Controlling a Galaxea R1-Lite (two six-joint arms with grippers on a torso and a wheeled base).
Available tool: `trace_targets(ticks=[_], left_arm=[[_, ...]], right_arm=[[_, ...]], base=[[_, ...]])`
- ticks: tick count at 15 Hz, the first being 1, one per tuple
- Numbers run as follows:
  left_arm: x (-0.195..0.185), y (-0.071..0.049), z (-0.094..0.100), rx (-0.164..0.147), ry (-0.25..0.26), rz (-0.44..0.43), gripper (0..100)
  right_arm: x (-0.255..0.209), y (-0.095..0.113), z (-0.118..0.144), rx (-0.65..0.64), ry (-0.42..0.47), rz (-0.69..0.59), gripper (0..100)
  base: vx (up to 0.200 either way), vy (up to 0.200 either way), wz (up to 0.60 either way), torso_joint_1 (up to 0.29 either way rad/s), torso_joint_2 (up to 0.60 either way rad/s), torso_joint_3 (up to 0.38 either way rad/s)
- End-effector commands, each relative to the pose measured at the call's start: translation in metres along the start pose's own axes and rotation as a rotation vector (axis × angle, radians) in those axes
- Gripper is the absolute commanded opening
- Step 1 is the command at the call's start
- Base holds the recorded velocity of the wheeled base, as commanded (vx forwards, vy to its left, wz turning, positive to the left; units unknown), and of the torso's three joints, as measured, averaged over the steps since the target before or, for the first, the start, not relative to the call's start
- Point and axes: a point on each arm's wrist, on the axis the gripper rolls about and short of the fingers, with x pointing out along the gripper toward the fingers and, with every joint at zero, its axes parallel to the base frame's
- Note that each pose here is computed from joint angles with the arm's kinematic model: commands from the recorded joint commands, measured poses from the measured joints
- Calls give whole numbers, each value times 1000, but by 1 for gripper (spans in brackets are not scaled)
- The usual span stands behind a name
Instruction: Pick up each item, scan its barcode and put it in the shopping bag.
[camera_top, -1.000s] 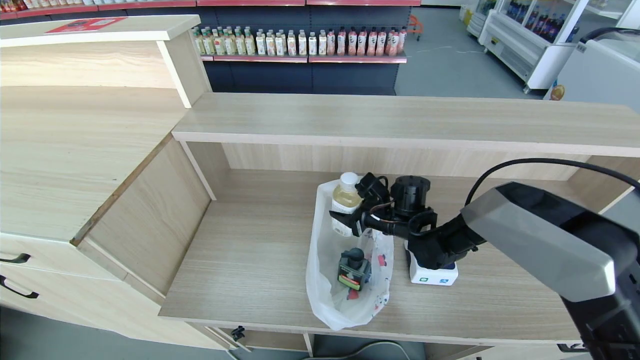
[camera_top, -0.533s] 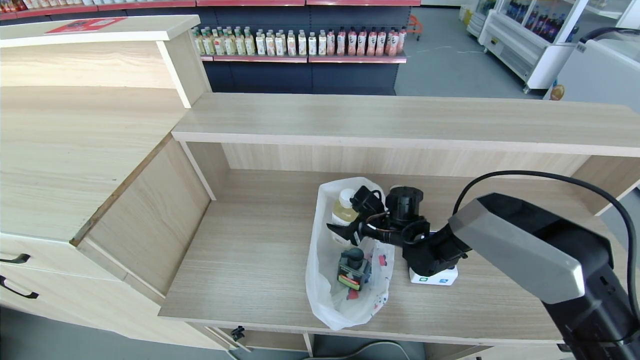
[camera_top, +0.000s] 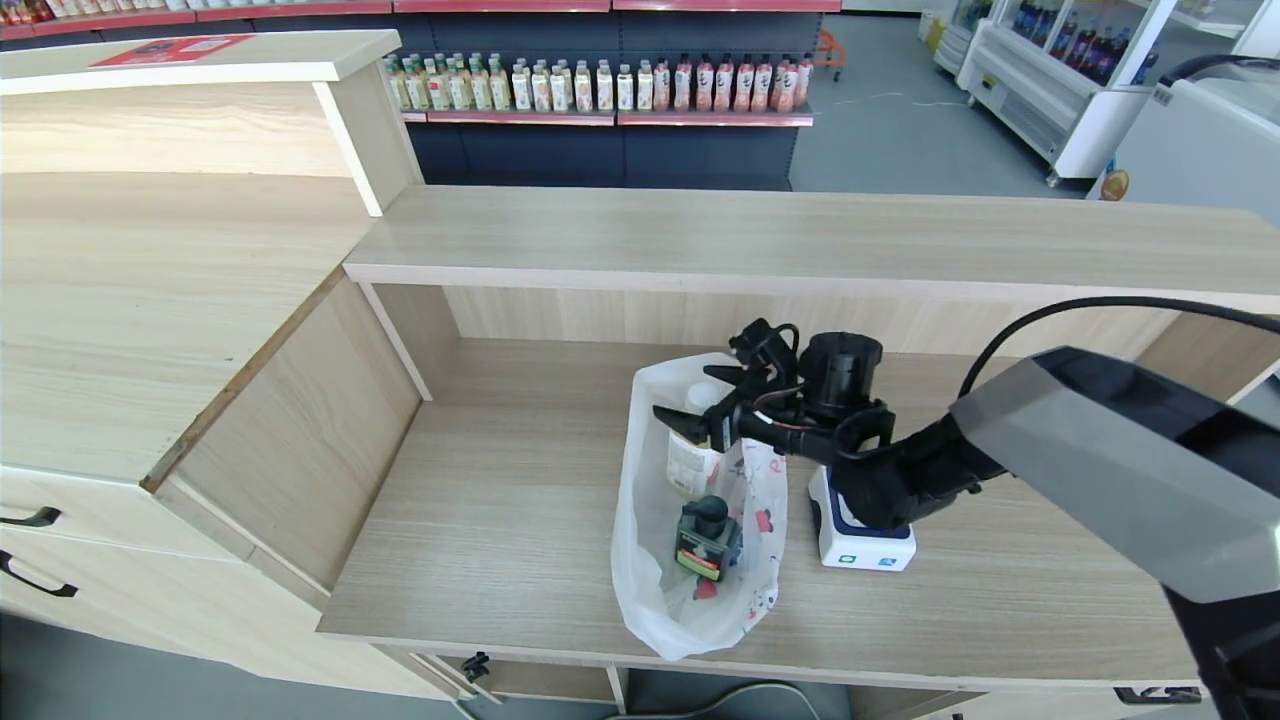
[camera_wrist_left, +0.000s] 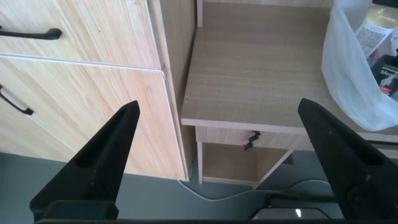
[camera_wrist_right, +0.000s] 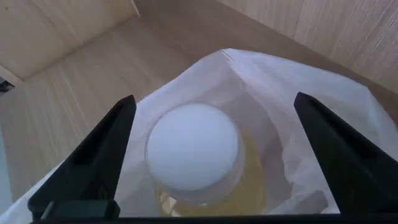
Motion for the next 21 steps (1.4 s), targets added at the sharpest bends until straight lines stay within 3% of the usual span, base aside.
trace_targets(ticks=[1,3,5,7,9,11,13,16,18,21], left_arm=[[0,0,0,0,0,1,100],[0,0,0,0,0,1,100],[0,0,0,0,0,1,100],[0,0,0,0,0,1,100],[0,0,0,0,0,1,100],[0,0,0,0,0,1,100],[0,0,0,0,0,1,100],[0,0,0,0,0,1,100],[0,0,0,0,0,1,100],[0,0,0,0,0,1,100]], right_arm=[[-53,11,60,58,-53,-14,100],[-97,14,74,96,-21,-48,100],[-171,26,104,80,-46,-116,100],[-242,29,110,57,-43,-263,100],[-311,46,92,59,36,-448,100],[-358,83,63,124,138,-612,100],[-383,124,34,136,181,-750,100],[-411,171,22,85,135,-751,100],[-432,200,-2,75,111,-782,100],[-440,211,-12,25,48,-799,100]], base=[[0,0,0,0,0,0],[0,0,0,0,0,0],[0,0,0,0,0,0],[0,0,0,0,0,0],[0,0,0,0,0,0],[0,0,0,0,0,0],[0,0,0,0,0,0],[0,0,0,0,0,0],[0,0,0,0,0,0],[0,0,0,0,0,0]])
